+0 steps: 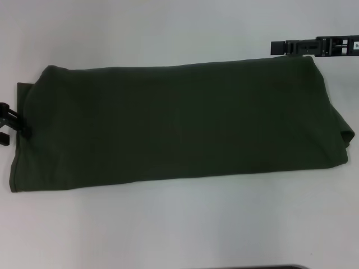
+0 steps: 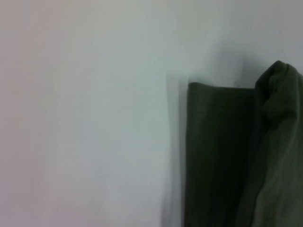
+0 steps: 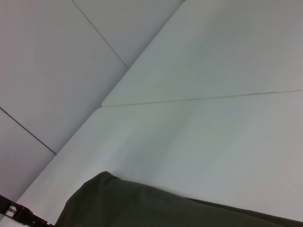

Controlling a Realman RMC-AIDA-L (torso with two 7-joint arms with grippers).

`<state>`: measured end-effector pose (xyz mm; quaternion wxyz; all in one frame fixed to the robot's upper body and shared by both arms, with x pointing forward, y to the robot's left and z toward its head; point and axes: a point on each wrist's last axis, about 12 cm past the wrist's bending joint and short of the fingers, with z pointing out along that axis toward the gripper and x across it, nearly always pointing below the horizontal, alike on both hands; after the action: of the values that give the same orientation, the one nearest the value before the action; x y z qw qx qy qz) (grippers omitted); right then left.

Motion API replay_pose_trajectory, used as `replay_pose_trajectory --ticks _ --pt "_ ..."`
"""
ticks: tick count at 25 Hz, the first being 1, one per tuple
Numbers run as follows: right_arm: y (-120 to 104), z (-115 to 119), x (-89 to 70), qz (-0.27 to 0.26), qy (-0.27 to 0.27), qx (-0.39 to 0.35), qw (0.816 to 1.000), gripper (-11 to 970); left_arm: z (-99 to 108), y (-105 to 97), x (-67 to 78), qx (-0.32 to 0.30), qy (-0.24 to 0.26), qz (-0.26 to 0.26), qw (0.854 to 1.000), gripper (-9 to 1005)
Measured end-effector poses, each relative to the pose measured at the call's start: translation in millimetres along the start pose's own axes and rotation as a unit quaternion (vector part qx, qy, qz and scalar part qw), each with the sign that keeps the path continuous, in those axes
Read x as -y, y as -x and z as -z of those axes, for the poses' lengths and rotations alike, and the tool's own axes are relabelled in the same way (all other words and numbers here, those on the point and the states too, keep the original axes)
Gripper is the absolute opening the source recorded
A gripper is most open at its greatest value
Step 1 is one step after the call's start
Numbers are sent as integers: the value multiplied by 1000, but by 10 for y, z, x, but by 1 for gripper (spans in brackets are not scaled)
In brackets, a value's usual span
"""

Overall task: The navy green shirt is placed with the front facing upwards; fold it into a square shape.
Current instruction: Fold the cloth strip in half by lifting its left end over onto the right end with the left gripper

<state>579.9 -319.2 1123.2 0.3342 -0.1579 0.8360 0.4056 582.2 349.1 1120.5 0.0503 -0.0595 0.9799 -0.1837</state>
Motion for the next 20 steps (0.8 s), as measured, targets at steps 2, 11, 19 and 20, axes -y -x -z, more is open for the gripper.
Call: replay_pose_trajectory --ticks 2,11,19,20 --pt "0 0 0 0 0 0 1000 802 -1 -1 -1 0 0 0 1000 533" --pt "-2 -2 2 0 -1 -1 1000 802 -29 -20 -6 -6 -2 2 1000 533" --pt "-1 -3 4 0 -2 -1 1000 802 -31 -19 -4 -6 -1 1 1000 533" --pt "-1 -3 4 0 -2 -1 1000 802 -33 -19 -3 -7 0 0 1000 533"
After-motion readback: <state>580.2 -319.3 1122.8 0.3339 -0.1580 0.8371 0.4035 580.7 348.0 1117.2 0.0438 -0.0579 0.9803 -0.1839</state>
